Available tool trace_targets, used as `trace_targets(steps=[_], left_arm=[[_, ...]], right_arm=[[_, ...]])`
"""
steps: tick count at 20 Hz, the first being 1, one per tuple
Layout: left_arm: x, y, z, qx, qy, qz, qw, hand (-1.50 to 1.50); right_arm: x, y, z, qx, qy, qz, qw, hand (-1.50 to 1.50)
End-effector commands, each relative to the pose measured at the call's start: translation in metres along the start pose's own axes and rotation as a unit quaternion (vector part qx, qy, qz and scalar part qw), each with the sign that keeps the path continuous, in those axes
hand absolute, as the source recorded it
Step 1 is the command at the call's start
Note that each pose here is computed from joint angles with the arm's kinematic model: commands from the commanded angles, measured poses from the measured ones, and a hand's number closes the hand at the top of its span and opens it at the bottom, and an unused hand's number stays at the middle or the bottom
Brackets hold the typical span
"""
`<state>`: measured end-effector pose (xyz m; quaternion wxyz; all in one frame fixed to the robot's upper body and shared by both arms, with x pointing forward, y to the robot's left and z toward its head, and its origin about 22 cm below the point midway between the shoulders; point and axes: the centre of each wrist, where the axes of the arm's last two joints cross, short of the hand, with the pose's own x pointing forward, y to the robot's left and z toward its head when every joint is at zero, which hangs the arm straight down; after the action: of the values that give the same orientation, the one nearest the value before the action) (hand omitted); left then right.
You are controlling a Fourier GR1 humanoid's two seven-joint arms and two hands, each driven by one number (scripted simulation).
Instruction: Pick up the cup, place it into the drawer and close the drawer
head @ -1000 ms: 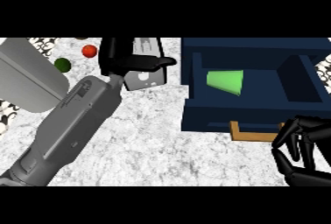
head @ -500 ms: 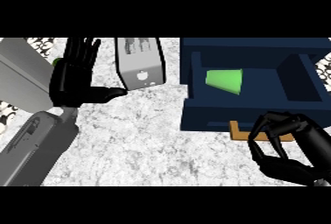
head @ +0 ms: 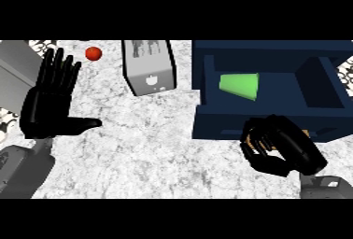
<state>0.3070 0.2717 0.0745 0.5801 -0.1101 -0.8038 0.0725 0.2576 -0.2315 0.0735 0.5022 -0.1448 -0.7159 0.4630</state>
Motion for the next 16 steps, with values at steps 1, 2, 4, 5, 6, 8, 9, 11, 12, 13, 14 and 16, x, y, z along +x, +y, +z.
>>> trace_targets(steps=[1, 2, 4, 5, 6, 8, 9, 11, 12, 13, 14, 16], left_arm=[[0.005, 0.022, 0.025, 0.003, -0.001, -0.001, 1.0, -1.5], [0.001, 0.019, 0.024, 0.002, 0.003, -0.001, 1.0, -1.5], [-0.002, 0.024, 0.033, 0.013, -0.001, -0.009, 0.9999, -1.5], [0.014, 0.036, 0.019, 0.007, -0.009, 0.003, 0.9999, -1.5], [0.016, 0.032, 0.042, 0.01, -0.006, 0.005, 0.9999, -1.5], [0.006, 0.049, 0.052, 0.007, -0.004, 0.004, 1.0, -1.5], [0.002, 0.043, 0.042, 0.01, 0.001, 0.011, 0.9999, -1.5], [0.013, 0.06, 0.054, 0.006, -0.007, 0.006, 0.9999, -1.5], [-0.009, 0.067, 0.059, 0.013, -0.005, 0.009, 0.9999, -1.5], [-0.009, 0.048, 0.058, 0.016, 0.002, 0.007, 0.9998, -1.5], [0.014, 0.066, 0.039, 0.017, -0.013, 0.011, 0.9997, -1.5], [0.009, 0.081, 0.049, 0.01, -0.007, 0.016, 0.9998, -1.5]], right_arm=[[-0.023, 0.033, -0.021, 0.014, 0.002, 0.033, 0.999, 1.5], [-0.034, 0.019, -0.026, 0.015, 0.022, 0.032, 0.999, -1.5], [-0.026, 0.032, -0.039, 0.029, 0.024, 0.041, 0.998, -1.5], [-0.034, 0.051, -0.035, 0.032, 0.03, 0.046, 0.998, -1.5], [-0.037, 0.044, -0.048, 0.034, 0.04, 0.057, 0.997, -1.5], [-0.044, 0.051, -0.059, 0.047, 0.053, 0.071, 0.995, -1.5], [-0.045, 0.033, -0.069, 0.063, 0.055, 0.079, 0.993, -1.5], [-0.057, 0.062, -0.07, 0.061, 0.063, 0.068, 0.994, -1.5], [-0.073, 0.052, -0.067, 0.066, 0.061, 0.069, 0.994, -1.5], [-0.066, 0.043, -0.088, 0.064, 0.057, 0.068, 0.994, -1.5], [-0.071, 0.065, -0.077, 0.075, 0.052, 0.063, 0.994, -1.5], [-0.092, 0.051, -0.084, 0.063, 0.064, 0.055, 0.994, -1.5]])
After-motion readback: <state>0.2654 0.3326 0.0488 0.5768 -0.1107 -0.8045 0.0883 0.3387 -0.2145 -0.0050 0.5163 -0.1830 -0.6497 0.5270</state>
